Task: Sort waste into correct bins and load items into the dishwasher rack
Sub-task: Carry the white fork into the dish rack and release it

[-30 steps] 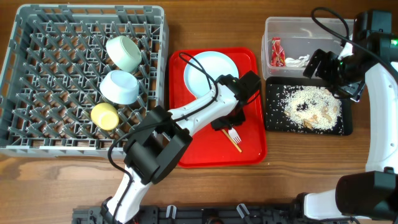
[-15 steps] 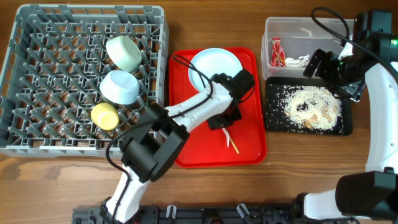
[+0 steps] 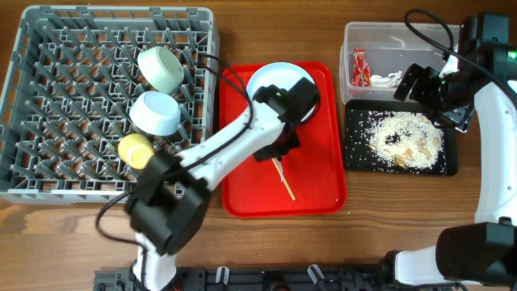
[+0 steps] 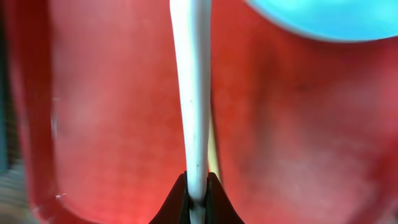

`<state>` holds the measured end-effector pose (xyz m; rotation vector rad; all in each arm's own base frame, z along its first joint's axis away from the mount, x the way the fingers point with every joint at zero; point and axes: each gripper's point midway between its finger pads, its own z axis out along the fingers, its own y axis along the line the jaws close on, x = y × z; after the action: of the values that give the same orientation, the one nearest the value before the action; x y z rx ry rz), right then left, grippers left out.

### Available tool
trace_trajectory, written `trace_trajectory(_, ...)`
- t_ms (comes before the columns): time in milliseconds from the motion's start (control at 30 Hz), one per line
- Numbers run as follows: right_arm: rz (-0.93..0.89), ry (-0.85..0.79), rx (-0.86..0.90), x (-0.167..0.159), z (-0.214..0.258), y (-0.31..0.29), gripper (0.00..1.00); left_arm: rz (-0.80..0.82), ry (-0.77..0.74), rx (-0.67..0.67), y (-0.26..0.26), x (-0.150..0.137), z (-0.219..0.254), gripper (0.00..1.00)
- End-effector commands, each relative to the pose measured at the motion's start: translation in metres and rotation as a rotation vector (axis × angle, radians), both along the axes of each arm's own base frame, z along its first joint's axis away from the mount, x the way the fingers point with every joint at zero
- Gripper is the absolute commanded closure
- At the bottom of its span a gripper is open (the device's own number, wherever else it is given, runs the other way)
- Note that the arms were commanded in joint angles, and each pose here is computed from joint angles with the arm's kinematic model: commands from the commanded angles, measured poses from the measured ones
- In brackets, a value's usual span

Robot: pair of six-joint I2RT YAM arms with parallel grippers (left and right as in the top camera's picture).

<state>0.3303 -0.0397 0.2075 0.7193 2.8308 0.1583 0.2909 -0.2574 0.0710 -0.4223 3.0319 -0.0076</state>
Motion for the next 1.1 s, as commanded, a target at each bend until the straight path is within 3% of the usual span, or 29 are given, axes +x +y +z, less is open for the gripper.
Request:
trace_trajectory(0, 0.01, -0.013, -0.004, 0.002, 0.004, 0.0, 0.0, -0.064, -0.09, 0.0, 0.024, 0.021, 0.032, 0.96)
trace_trajectory(167, 0.01, -0.013, -0.004, 0.001, 0.004, 0.0, 0.0, -0.016, -0.189, -0.024, 0.091, 0.065, 0.068, 0.96)
trace_trajectory(267, 0.01, -0.013, -0.004, 0.001, 0.004, 0.0, 0.0, -0.156, -0.212, 0.019, 0.125, 0.084, 0.071, 0.96)
trace_trajectory(433, 0.01, -0.013, -0.004, 0.001, 0.004, 0.0, 0.0, -0.134, -0.201, 0.05, 0.173, 0.097, 0.07, 0.96)
trace_trajectory(633, 0.01, -0.013, -0.004, 0.001, 0.004, 0.0, 0.0, -0.28, -0.171, 0.027, 0.17, 0.101, 0.055, 0.96)
trace_trajectory(800, 0.01, -0.012, -0.004, 0.001, 0.004, 0.0, 0.0, -0.274, -0.143, 0.035, 0.172, 0.106, 0.04, 0.94)
trace_trajectory(833, 0.009, -0.012, -0.003, 0.001, 0.004, 0.0, 0.0, -0.274, -0.142, 0.035, 0.172, 0.106, 0.04, 0.82)
trace_trajectory(867, 0.01, -0.012, -0.004, 0.001, 0.004, 0.0, 0.0, -0.274, -0.143, 0.035, 0.172, 0.106, 0.04, 0.57)
trace_trajectory(933, 0.01, -0.012, -0.004, 0.001, 0.004, 0.0, 0.0, -0.271, -0.145, 0.05, 0.175, 0.106, 0.04, 0.38)
trace_trajectory(1000, 0.01, -0.012, -0.004, 0.001, 0.004, 0.0, 0.0, -0.269, -0.147, 0.053, 0.175, 0.106, 0.041, 0.2)
trace_trajectory(1067, 0.009, -0.012, -0.003, 0.001, 0.004, 0.0, 0.0, -0.268, -0.162, 0.041, 0.173, 0.106, 0.048, 0.18)
